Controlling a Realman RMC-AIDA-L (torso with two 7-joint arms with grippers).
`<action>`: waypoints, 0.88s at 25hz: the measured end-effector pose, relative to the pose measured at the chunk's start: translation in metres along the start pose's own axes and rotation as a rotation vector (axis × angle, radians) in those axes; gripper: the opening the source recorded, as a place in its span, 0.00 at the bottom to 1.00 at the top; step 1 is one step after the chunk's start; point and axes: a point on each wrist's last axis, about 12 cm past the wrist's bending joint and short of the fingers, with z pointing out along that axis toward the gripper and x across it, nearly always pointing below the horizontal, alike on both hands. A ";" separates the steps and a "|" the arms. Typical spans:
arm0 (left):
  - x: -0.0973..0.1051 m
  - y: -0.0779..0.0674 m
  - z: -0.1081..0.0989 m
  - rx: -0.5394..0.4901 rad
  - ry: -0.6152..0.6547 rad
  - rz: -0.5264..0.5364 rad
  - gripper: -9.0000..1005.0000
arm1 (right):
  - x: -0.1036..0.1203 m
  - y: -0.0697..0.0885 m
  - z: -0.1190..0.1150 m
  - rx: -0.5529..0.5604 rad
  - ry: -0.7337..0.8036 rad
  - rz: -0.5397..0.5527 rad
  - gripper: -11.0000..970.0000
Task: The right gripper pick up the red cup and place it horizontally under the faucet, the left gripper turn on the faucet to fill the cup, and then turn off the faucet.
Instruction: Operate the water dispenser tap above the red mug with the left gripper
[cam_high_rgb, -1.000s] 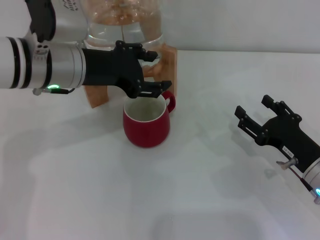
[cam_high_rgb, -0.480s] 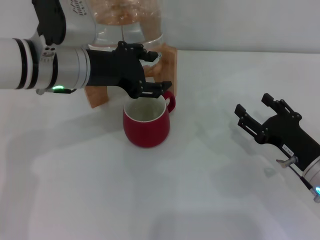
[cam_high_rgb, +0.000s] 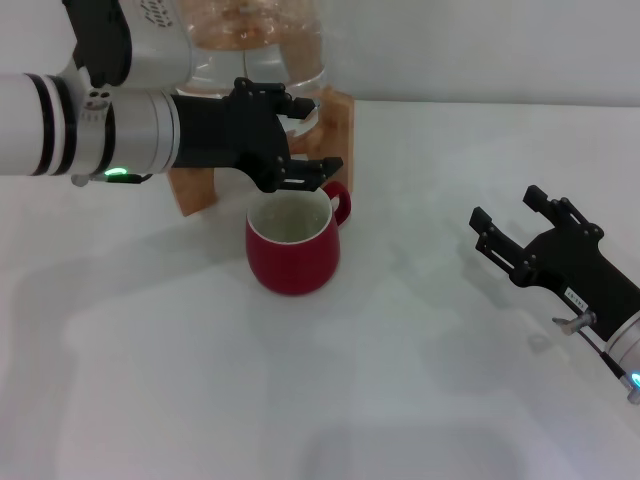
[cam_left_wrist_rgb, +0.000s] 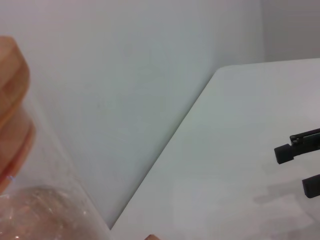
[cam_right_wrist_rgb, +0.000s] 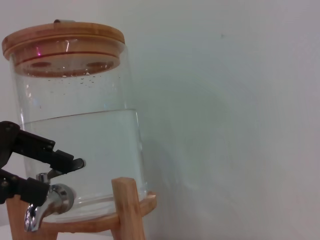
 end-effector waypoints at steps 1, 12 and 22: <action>0.000 0.000 0.000 -0.001 0.000 0.000 0.75 | 0.000 0.000 0.000 0.000 0.000 0.000 0.83; -0.001 0.000 0.000 -0.003 -0.004 0.001 0.76 | 0.001 0.000 -0.001 0.002 0.001 0.001 0.83; -0.007 -0.006 0.005 0.029 -0.035 0.006 0.76 | 0.000 0.000 -0.001 0.001 0.001 0.001 0.83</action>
